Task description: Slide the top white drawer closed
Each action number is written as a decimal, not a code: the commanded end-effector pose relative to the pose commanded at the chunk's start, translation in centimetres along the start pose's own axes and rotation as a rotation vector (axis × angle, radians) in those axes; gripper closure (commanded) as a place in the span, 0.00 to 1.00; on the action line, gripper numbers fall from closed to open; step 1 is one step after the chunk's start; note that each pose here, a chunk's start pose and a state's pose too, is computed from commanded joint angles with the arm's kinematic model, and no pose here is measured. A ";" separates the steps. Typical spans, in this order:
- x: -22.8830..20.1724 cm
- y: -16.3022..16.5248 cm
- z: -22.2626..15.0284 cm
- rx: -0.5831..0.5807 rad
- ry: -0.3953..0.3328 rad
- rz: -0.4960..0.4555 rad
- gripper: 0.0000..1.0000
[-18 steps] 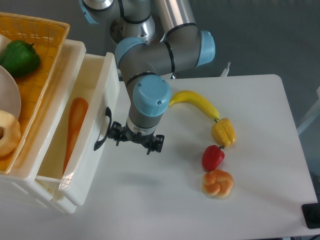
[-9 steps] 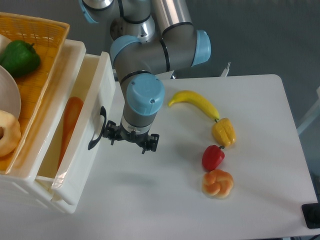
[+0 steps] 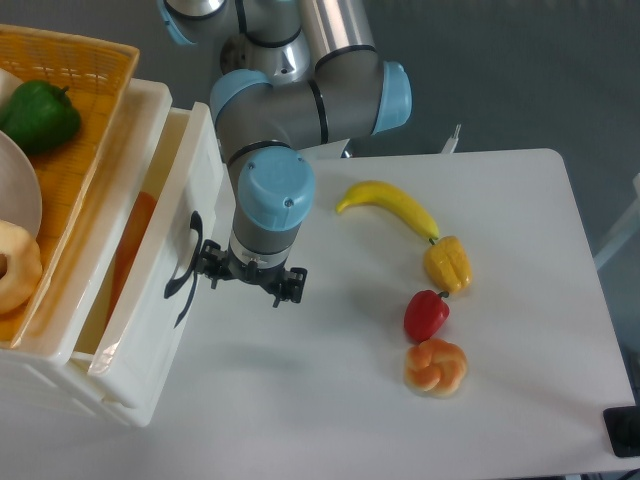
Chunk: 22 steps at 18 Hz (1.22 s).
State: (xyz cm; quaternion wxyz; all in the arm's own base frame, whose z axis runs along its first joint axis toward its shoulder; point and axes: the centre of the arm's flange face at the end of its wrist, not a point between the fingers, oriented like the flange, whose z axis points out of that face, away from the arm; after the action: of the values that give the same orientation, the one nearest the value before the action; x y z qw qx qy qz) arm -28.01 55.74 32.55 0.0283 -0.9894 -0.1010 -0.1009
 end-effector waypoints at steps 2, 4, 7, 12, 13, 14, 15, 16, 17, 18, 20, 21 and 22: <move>0.8 -0.2 0.1 0.000 -0.003 0.014 0.00; 1.1 -0.4 -0.1 0.005 -0.006 0.020 0.00; 1.6 -0.4 0.2 -0.002 -0.008 0.028 0.00; 1.7 -0.5 0.3 -0.003 -0.009 0.032 0.00; 1.7 -0.5 0.3 -0.005 -0.009 0.031 0.00; 1.7 -0.6 0.2 -0.001 -0.011 0.032 0.00; 1.7 -0.6 0.2 -0.002 -0.010 0.033 0.00; 1.8 -0.5 0.1 -0.001 -0.011 0.034 0.00; 1.7 -0.6 0.2 -0.002 -0.010 0.033 0.00; 1.7 -0.6 0.2 -0.002 -0.010 0.033 0.00; 1.8 -0.6 0.1 0.001 -0.007 0.034 0.00; 1.8 -0.6 0.1 0.001 -0.007 0.034 0.00; 1.8 -0.6 0.1 0.001 -0.007 0.034 0.00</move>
State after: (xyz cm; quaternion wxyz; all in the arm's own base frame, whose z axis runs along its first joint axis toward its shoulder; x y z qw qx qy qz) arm -26.38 56.64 32.84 0.0304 -0.9912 -0.0844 -0.0970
